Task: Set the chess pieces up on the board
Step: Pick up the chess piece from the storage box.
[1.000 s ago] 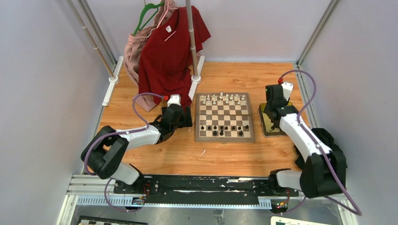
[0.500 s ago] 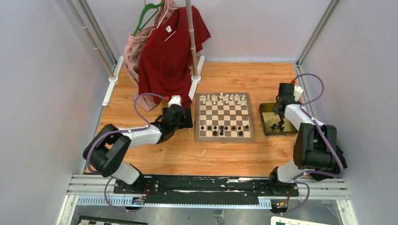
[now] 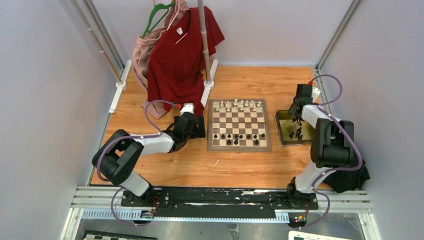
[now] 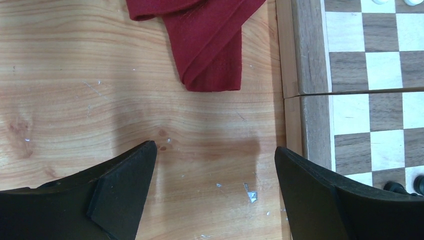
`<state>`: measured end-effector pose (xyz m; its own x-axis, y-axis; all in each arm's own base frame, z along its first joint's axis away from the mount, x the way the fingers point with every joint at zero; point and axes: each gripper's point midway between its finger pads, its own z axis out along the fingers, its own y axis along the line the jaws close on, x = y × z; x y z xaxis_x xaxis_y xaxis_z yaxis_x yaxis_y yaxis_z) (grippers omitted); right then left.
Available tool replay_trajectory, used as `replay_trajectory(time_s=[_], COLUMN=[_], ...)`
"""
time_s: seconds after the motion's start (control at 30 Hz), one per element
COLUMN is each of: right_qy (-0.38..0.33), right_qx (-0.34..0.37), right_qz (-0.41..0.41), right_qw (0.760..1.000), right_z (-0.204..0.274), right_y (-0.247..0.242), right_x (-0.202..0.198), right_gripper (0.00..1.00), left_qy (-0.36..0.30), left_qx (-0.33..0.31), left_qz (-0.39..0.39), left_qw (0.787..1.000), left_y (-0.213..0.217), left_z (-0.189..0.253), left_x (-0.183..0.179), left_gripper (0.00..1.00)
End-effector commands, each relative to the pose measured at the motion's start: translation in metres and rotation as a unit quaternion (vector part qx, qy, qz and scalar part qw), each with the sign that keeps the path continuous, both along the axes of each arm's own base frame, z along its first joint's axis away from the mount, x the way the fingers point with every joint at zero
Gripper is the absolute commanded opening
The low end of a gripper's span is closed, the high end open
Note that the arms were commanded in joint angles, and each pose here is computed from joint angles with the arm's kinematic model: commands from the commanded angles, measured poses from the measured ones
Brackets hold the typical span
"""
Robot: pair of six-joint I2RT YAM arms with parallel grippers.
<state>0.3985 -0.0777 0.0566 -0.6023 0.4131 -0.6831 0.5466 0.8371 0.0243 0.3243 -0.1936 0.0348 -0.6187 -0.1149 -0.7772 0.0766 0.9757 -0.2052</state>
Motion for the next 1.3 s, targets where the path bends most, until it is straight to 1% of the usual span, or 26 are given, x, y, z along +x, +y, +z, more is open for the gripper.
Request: replay_trajectory(time_s=[0.0,0.27,0.4,0.6,0.7,0.73,0.77,0.93,1.07,1.2,1.27], right_qy=[-0.012,-0.002,0.003,0.010,0.007,0.004,0.002,-0.018,-0.039,-0.046,-0.043], right_qx=[0.004,0.020,0.029,0.034,0.038,0.039,0.041,0.034,0.023,0.022,0.018], right_qz=[-0.008,-0.002,0.003,0.002,0.005,0.007,0.008,0.021,0.045,0.084,0.118], right_qw=[1.000,1.000,1.000,0.999,0.999,0.999,0.999,0.999,0.998,0.995,0.992], right_z=[0.003,-0.006,-0.010,-0.012,-0.011,-0.009,-0.007,0.017,0.044,0.059,0.064], right_y=[-0.009,-0.007,-0.003,0.000,0.002,0.002,0.003,0.010,0.025,0.049,0.070], right_x=[0.013,0.013,0.012,0.005,0.002,0.002,0.001,-0.003,-0.010,-0.023,-0.030], right_gripper=[0.45,0.38,0.27,0.16,0.07,0.02,0.00,0.00,0.00,0.00,0.00], left_qy=[-0.015,-0.011,-0.012,-0.010,-0.011,-0.011,-0.013,-0.016,-0.017,-0.017,-0.017], left_qx=[-0.007,-0.004,-0.004,-0.006,-0.007,-0.008,-0.008,-0.009,-0.009,-0.009,-0.008], left_qz=[-0.001,-0.001,0.000,-0.003,-0.003,-0.003,-0.003,-0.003,-0.002,0.000,-0.001], left_qw=[1.000,1.000,1.000,1.000,1.000,1.000,1.000,1.000,1.000,1.000,1.000], left_y=[-0.008,-0.008,-0.008,-0.009,-0.008,-0.009,-0.009,-0.008,-0.008,-0.008,-0.008], left_z=[0.007,0.003,0.004,0.004,0.004,0.005,0.006,0.008,0.009,0.009,0.009], left_x=[0.009,0.010,0.009,0.008,0.008,0.008,0.008,0.008,0.008,0.009,0.009], left_gripper=[0.94,0.94,0.94,0.94,0.94,0.94,0.94,0.94,0.94,0.94,0.94])
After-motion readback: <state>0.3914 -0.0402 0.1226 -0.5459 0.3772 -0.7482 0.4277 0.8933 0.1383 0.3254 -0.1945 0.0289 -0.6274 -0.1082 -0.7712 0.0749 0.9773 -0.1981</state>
